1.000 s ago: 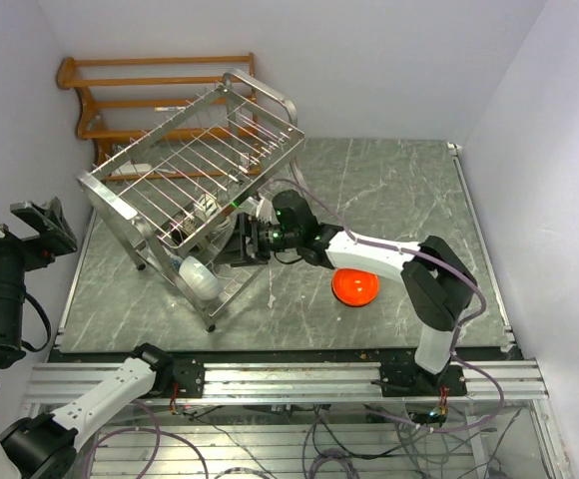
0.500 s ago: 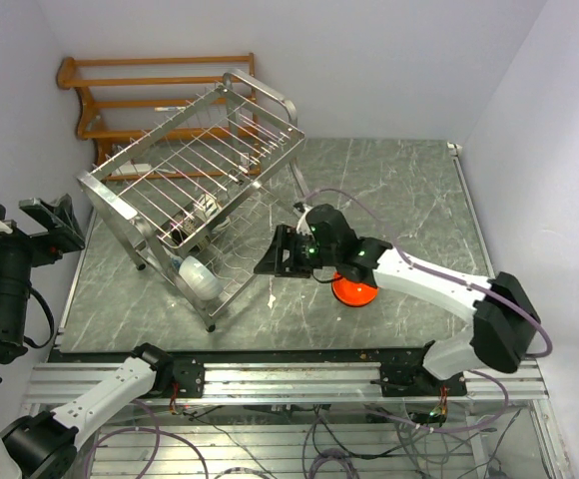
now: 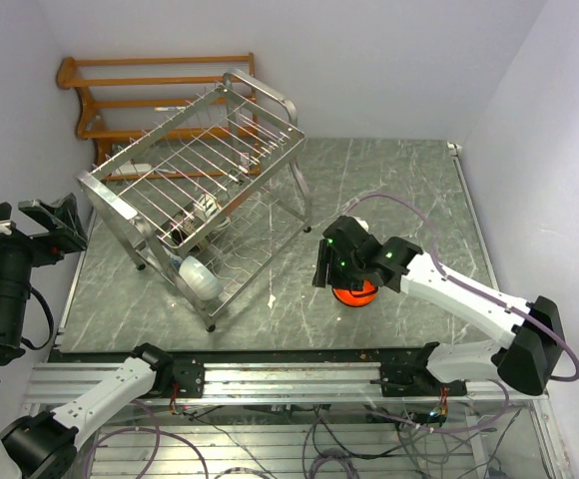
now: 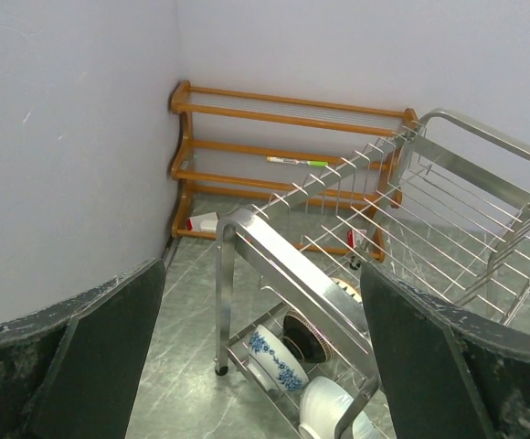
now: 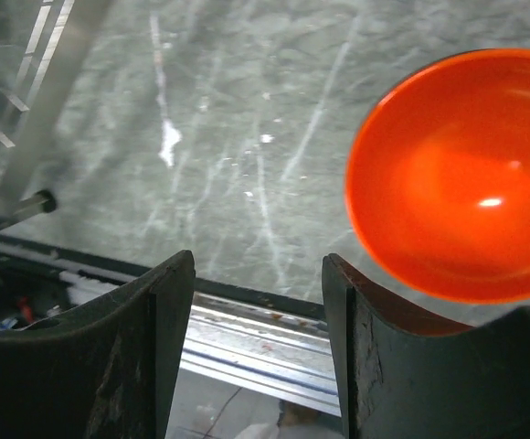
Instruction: Load the bowls into the dish rack
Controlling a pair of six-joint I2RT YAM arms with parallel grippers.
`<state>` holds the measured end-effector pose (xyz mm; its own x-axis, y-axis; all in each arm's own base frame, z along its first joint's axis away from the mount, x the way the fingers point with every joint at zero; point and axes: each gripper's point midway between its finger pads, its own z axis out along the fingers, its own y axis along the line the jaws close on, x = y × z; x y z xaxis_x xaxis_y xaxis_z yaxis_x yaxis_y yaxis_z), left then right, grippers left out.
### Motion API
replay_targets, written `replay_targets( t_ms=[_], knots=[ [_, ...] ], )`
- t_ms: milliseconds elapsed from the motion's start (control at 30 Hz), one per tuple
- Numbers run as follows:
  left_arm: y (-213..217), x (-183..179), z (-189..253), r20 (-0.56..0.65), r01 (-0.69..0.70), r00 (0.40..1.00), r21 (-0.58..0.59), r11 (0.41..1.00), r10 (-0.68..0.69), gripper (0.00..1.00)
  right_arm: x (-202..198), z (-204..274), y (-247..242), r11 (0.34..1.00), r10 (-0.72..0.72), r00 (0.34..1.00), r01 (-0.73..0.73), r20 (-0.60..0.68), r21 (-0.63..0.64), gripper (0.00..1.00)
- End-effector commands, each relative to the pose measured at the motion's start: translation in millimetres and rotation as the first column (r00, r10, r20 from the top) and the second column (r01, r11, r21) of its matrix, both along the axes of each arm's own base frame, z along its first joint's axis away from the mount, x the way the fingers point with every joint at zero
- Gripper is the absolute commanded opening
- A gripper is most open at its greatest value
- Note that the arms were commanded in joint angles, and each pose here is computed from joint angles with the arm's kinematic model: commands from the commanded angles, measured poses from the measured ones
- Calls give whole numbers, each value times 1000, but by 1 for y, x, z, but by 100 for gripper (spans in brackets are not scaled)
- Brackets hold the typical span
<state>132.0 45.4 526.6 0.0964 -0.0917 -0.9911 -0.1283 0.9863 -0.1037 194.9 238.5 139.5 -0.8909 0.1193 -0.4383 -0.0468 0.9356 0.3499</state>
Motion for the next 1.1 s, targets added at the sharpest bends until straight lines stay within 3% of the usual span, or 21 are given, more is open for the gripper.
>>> replay_targets(
  t_ms=[0,633,700,933,1067],
  knots=[
    [-9,6,5,24,37,999,-13,999,-37,99,7,-14,-27,989,-38,999,37,-9,-144,57],
    [-10,13,-7,-3,20,1000,9,1000,-20,99,16,-77,-32,985,17,989,-41,-148,-165,57],
    [-9,13,-7,-4,17,1000,11,1000,-17,99,15,-80,-32,986,14,988,-40,-152,-165,52],
    [-9,14,-11,-12,13,1000,19,1000,-13,99,16,-73,-36,983,6,990,-31,-142,-179,19],
    [-12,17,-12,-8,21,1000,16,1000,-21,99,18,-61,-38,982,0,992,-23,-124,-186,10]
  ],
)
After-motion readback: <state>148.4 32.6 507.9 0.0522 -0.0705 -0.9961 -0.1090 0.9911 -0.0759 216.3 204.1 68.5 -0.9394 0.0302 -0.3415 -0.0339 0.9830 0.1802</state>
